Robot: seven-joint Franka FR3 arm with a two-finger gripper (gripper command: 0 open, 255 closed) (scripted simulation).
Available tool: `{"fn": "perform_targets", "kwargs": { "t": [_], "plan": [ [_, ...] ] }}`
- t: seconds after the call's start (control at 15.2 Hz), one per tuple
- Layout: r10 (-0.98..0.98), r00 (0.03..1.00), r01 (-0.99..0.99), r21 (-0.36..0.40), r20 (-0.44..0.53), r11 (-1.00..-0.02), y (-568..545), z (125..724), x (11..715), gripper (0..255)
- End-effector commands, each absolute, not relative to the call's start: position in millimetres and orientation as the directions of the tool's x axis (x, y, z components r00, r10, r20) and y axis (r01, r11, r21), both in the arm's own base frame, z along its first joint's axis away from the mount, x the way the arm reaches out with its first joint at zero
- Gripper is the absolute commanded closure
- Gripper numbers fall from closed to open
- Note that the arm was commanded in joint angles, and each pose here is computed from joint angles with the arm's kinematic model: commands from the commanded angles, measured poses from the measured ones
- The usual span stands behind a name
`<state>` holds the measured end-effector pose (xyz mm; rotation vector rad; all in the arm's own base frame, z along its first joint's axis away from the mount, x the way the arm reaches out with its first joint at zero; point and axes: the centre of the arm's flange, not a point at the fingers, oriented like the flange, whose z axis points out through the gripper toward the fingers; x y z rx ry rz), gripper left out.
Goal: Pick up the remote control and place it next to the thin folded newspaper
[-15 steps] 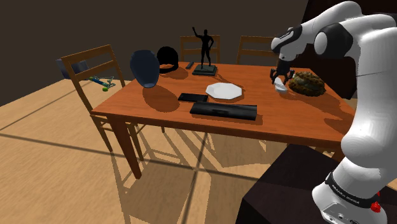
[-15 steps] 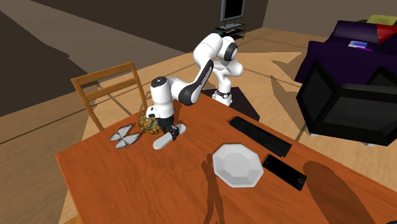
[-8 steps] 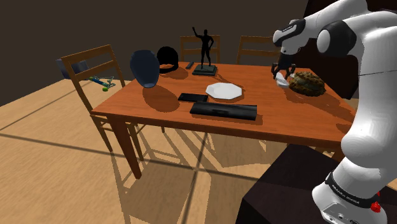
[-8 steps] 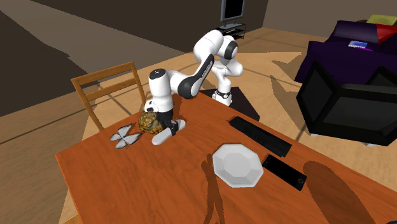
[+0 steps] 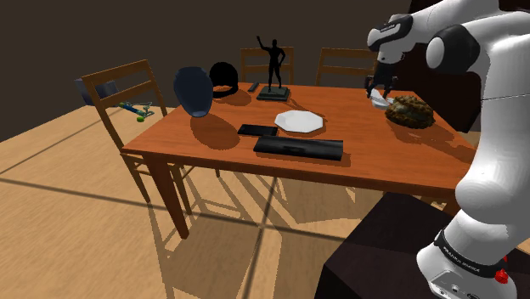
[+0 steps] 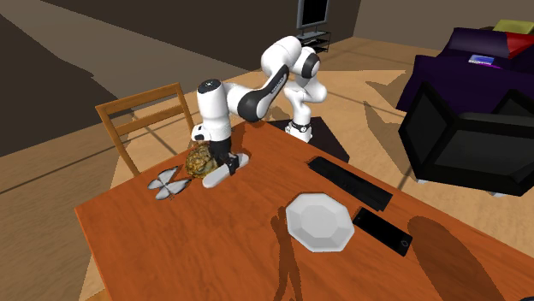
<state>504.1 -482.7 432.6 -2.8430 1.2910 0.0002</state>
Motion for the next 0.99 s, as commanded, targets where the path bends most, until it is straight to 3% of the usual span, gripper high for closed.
{"fn": "perform_targets", "kwargs": {
  "t": [0.0,0.92],
  "plan": [
    [-0.753,0.658,-0.753,-0.017,-0.008,-0.658,-470.6,437.7,498.3,255],
    [-0.753,0.658,-0.753,-0.017,-0.008,-0.658,-302.7,439.2,421.1,255]
  ]
}}
